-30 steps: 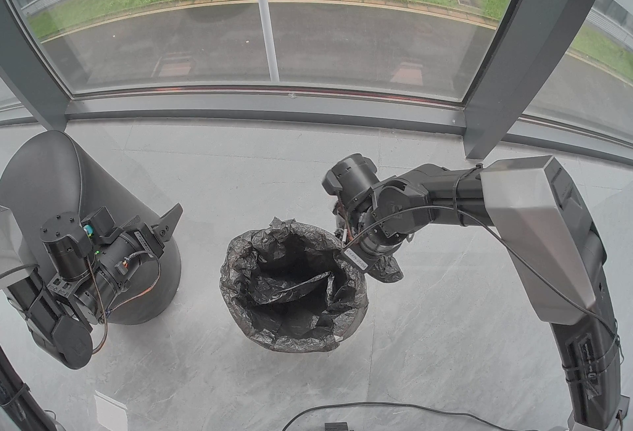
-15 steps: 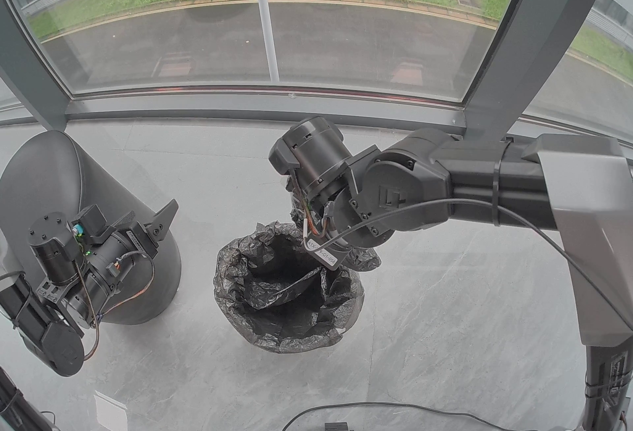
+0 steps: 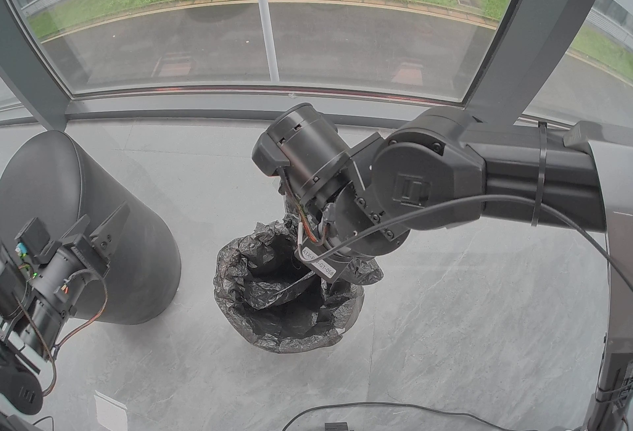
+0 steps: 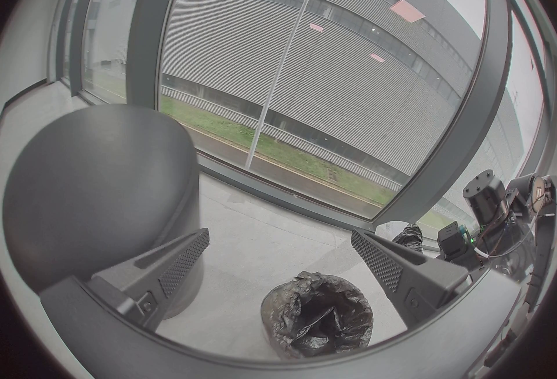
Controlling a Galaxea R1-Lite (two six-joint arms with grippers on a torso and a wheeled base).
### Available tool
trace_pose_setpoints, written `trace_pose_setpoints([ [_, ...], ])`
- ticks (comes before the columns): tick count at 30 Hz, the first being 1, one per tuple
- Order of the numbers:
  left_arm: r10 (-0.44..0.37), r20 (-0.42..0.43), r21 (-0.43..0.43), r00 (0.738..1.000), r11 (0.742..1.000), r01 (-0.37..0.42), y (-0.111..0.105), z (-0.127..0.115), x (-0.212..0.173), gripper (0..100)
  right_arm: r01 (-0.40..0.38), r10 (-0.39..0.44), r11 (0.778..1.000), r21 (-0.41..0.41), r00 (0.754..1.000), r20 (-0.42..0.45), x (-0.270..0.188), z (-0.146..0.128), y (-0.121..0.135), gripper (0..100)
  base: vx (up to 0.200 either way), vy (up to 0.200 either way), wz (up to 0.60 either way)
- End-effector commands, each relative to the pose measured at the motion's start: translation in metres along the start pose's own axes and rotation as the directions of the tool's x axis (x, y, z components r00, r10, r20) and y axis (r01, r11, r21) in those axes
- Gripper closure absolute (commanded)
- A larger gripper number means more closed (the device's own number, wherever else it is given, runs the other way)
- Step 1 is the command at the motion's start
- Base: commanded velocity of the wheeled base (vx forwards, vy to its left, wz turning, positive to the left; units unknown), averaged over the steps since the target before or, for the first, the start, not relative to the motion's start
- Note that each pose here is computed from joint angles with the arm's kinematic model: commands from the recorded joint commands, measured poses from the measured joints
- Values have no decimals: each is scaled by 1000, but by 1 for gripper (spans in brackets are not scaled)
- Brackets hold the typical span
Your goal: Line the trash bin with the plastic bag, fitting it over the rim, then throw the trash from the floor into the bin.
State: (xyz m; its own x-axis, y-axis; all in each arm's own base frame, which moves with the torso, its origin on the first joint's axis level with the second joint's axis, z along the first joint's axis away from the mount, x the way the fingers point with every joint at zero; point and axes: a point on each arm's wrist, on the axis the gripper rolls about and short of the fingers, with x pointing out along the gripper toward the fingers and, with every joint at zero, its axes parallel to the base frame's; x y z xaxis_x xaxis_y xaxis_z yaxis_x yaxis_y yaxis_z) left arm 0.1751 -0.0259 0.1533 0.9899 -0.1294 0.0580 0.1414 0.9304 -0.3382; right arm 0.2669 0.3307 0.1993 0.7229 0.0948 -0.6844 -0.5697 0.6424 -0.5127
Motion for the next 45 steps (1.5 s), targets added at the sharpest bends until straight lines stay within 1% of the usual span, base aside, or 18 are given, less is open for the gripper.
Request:
trace_pose_setpoints([
  [1,141,131,-10,981,990,-141,9,15,-84,0,-42,42,999,31,999,-22,1,-1,27,100,0,0,0],
  [2,141,131,-10,981,990,-141,9,15,-84,0,-42,42,999,31,999,-22,1,-1,27,100,0,0,0],
  [5,175,131,-92,976,982,-163,9,6,-131,0,-62,63,998,17,998,-18,0,0,40,100,0,0,0],
  [9,161,134,-109,978,983,-147,6,2,-165,0,-75,75,997,-4,997,-12,1,0,53,100,0,0,0],
  [12,87,113,-134,990,988,-71,6,-11,-201,0,-71,71,997,-20,997,-21,13,0,67,100,0,0,0],
  [13,69,90,-139,993,989,-56,7,-13,-207,0,-67,66,998,-17,998,-20,18,0,70,100,0,0,0],
  [14,81,66,-146,995,987,-71,8,-14,-207,0,-66,66,998,-13,998,-14,22,0,73,100,0,0,0],
  [20,89,50,-159,995,984,-80,9,-18,-205,0,-63,63,998,4,998,-10,31,1,79,100,0,0,0],
  [22,119,35,-62,992,991,-116,12,-26,-204,0,-61,61,998,10,998,-12,31,0,79,100,0,0,0],
  [23,122,35,-43,992,992,-120,12,-27,-204,0,-58,58,998,12,998,-12,31,0,79,100,0,0,0],
  [24,161,33,82,986,983,-163,17,-42,-204,0,-37,37,999,11,999,-10,30,1,79,100,0,0,0],
  [26,209,44,225,977,951,-213,22,-57,-205,0,-24,24,1000,15,1000,-10,31,1,78,100,0,0,0],
  [27,218,57,269,974,936,-225,23,-57,-204,0,-23,23,1000,15,1000,-10,31,1,78,100,0,0,0],
  [30,273,100,260,957,921,-290,24,-55,-204,0,-24,24,1000,14,1000,-13,32,0,79,100,0,0,0],
  [34,279,101,290,955,910,-297,24,-55,-204,0,-26,26,1000,2,999,-36,42,-3,82,100,0,0,0],
  [37,275,100,347,956,891,-293,24,-55,-204,0,-23,23,1000,5,998,-59,56,-6,82,100,0,0,0],
  [42,258,91,333,962,902,-273,24,-56,-204,0,-7,9,999,34,998,-64,71,-7,75,100,0,0,0],
  [45,279,101,328,955,897,-297,24,-55,-204,0,-5,8,999,44,998,-69,74,-8,70,100,0,0,0],
])
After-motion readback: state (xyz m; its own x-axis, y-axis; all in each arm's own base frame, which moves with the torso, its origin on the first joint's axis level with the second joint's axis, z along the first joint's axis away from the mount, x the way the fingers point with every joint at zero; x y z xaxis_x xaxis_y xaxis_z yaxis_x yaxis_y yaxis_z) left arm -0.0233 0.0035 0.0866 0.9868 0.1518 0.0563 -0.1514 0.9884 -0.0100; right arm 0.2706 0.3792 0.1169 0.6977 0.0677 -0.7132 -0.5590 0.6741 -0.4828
